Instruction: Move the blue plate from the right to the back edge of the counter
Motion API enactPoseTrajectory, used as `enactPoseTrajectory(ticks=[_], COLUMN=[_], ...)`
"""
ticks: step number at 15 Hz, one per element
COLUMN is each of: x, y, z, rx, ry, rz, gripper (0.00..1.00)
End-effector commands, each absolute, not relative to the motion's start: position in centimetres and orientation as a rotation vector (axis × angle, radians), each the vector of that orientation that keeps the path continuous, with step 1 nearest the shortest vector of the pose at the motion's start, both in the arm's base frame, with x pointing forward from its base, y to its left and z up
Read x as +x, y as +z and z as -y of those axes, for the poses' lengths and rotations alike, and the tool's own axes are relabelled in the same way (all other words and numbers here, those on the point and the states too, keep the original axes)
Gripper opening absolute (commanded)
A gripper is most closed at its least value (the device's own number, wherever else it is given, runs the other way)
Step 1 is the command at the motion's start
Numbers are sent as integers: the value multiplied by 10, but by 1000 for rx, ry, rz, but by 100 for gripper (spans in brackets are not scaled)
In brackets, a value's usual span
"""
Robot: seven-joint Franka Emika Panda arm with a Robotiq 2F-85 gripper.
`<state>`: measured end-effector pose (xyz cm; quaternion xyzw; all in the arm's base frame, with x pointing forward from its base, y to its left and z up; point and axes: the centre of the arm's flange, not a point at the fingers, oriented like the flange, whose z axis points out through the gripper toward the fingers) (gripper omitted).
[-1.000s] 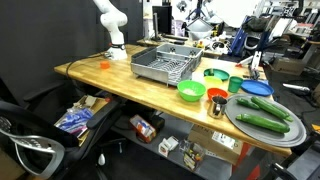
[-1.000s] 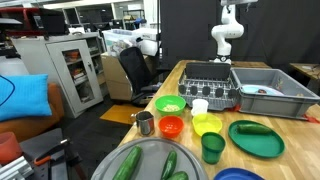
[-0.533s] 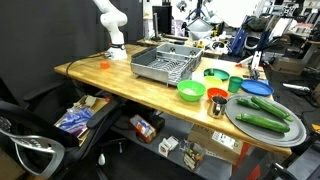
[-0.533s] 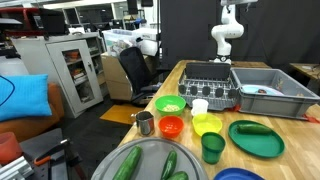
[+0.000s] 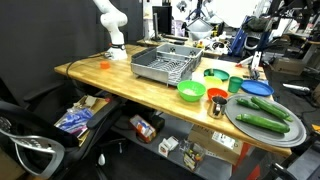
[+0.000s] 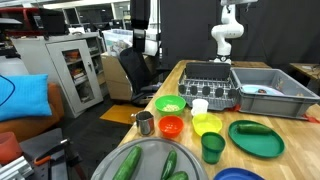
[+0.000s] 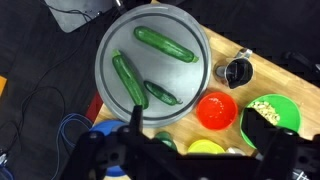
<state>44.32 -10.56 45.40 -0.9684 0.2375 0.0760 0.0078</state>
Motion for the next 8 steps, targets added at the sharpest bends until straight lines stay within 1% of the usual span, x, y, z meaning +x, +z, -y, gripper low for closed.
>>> enactPoseTrajectory(ticks=[1,5,8], x=[443,443,459], y=[455,456,440], z=[105,105,123], rx=[-3026,-3025,-2934], ry=[233,231,290], rz=[-746,-752,-927], gripper=[100,100,100])
